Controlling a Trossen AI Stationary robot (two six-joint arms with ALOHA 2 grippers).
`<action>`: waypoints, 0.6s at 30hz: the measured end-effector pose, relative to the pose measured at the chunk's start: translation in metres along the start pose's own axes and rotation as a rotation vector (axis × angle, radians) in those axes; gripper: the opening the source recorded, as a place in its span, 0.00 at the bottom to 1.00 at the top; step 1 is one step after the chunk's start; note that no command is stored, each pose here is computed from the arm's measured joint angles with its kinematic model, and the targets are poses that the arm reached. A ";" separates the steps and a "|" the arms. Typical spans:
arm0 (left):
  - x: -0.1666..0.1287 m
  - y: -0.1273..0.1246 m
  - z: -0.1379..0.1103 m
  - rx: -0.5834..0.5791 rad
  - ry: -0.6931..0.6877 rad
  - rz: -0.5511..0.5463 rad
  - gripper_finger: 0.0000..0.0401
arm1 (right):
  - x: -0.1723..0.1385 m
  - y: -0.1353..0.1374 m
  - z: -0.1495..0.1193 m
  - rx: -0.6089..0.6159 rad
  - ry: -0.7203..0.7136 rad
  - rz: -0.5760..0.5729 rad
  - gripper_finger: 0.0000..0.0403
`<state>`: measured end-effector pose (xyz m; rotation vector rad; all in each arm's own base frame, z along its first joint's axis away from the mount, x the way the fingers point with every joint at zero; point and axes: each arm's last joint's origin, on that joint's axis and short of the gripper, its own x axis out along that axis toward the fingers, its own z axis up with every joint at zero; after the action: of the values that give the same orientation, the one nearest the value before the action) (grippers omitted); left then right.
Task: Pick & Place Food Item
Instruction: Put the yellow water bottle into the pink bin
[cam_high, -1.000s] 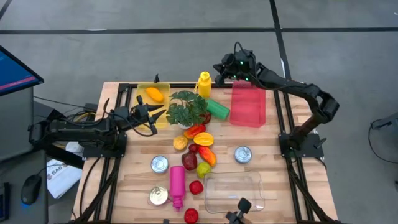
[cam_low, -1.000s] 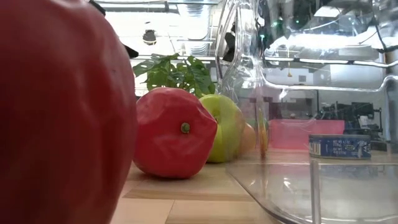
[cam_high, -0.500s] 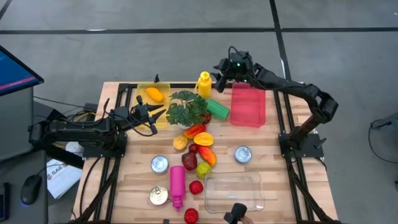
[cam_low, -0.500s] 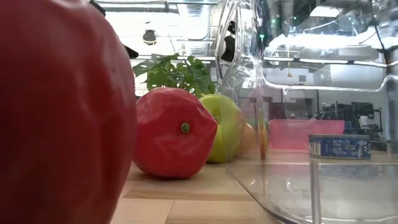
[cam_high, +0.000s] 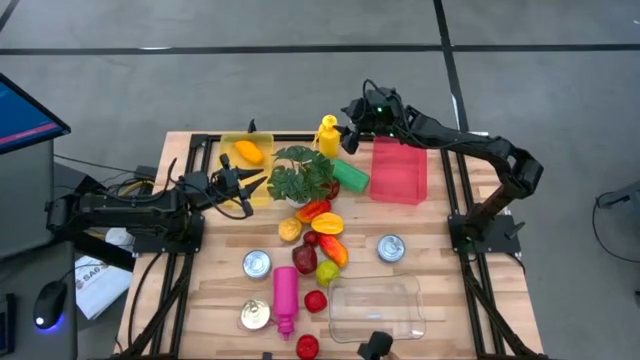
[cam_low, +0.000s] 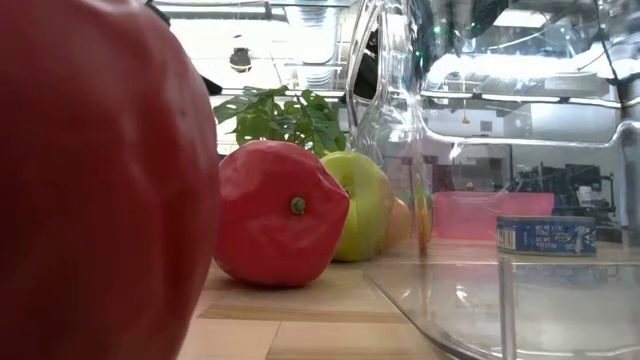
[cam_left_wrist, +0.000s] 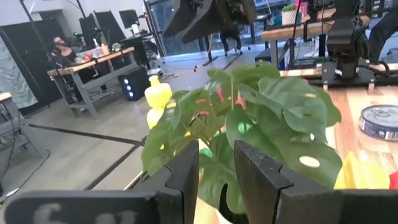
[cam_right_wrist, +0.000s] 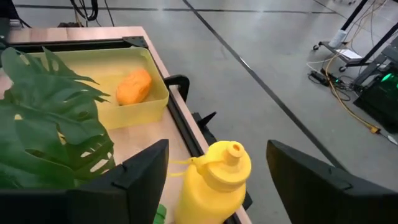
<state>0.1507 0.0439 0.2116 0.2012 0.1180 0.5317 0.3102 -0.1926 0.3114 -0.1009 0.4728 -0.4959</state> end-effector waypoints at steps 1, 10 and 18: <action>0.000 0.000 -0.001 0.001 0.007 -0.001 0.22 | 0.000 0.000 0.000 0.001 -0.003 -0.001 0.66; 0.000 0.000 -0.001 0.002 0.011 -0.002 0.22 | -0.001 -0.018 0.005 0.087 -0.078 -0.010 0.66; 0.000 0.000 -0.001 0.002 0.011 -0.002 0.22 | 0.000 -0.029 0.004 0.096 -0.101 0.010 0.66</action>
<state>0.1506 0.0439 0.2104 0.1998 0.1288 0.5306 0.2991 -0.2177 0.3208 -0.0312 0.3502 -0.5010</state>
